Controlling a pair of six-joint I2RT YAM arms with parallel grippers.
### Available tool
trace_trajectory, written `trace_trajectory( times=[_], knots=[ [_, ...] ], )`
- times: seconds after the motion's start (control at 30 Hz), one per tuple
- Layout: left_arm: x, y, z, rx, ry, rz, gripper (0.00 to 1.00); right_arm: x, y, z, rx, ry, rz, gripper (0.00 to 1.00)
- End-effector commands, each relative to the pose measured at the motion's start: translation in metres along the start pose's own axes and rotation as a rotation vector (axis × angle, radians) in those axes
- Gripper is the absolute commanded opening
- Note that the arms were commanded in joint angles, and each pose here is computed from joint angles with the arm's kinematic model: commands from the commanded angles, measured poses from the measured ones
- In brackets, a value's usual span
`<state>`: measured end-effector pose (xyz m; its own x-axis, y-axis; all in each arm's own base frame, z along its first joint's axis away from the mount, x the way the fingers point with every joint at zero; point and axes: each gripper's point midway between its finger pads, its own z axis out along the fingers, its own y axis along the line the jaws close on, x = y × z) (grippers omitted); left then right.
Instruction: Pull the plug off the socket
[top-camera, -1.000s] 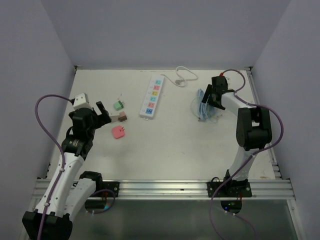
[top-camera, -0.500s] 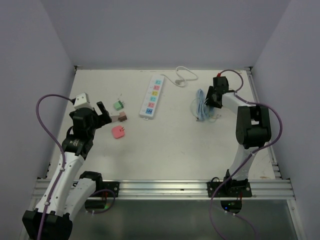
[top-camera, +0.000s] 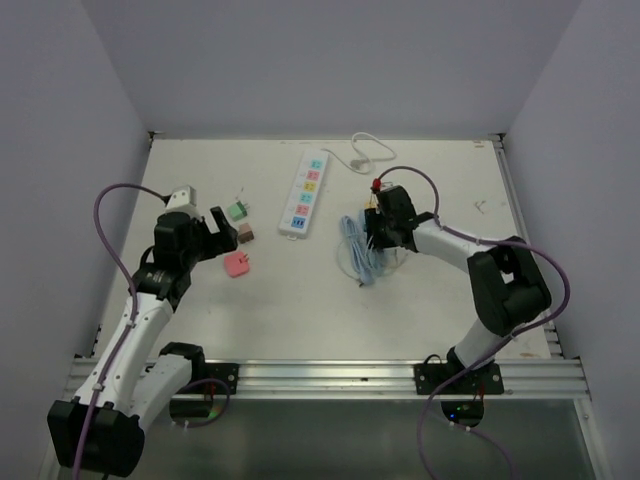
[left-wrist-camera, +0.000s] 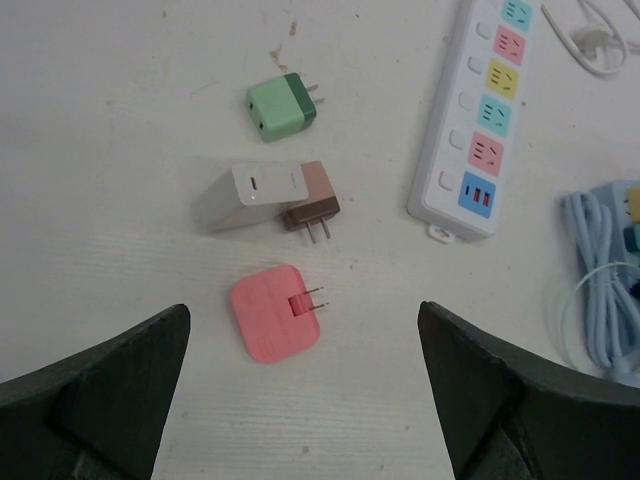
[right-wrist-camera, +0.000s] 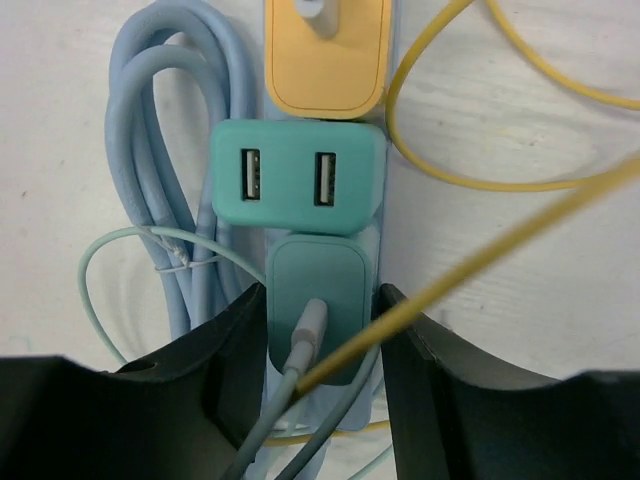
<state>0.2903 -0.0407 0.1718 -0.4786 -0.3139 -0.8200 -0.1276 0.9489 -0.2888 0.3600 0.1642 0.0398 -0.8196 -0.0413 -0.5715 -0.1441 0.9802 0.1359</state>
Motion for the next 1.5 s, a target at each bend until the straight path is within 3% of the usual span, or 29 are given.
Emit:
trace_trajectory(
  times=[0.0,0.23,0.37,0.57,0.7,0.87,1.1,1.23,1.47],
  knots=[
    [0.008,-0.032,0.001,0.164,0.049,-0.040,1.00,0.022,0.055,-0.023,-0.198,0.016,-0.090,0.07],
    [0.041,-0.069,0.000,0.314,0.154,-0.140,1.00,0.070,0.120,-0.057,-0.427,0.017,-0.235,0.00],
    [0.064,-0.093,0.004,0.347,0.225,-0.142,1.00,0.086,0.122,-0.069,-0.439,0.026,-0.262,0.00],
    [0.086,-0.124,0.010,0.400,0.279,-0.143,1.00,0.089,0.096,-0.078,-0.322,-0.012,-0.217,0.13],
    [0.095,-0.141,0.014,0.411,0.300,-0.134,1.00,0.089,0.089,-0.086,-0.303,-0.030,-0.198,0.31],
    [0.113,-0.164,0.026,0.419,0.330,-0.122,1.00,0.088,0.078,-0.097,-0.268,-0.052,-0.174,0.42],
    [0.130,-0.200,0.039,0.453,0.372,-0.108,0.99,0.074,0.075,-0.122,-0.253,-0.087,-0.129,0.74],
    [0.147,-0.208,0.044,0.436,0.400,-0.081,0.97,0.060,0.055,-0.134,-0.128,-0.117,-0.062,0.77],
    [0.169,-0.204,0.042,0.411,0.435,-0.070,0.88,0.032,0.048,-0.158,-0.067,-0.191,0.009,0.73]
  ],
)
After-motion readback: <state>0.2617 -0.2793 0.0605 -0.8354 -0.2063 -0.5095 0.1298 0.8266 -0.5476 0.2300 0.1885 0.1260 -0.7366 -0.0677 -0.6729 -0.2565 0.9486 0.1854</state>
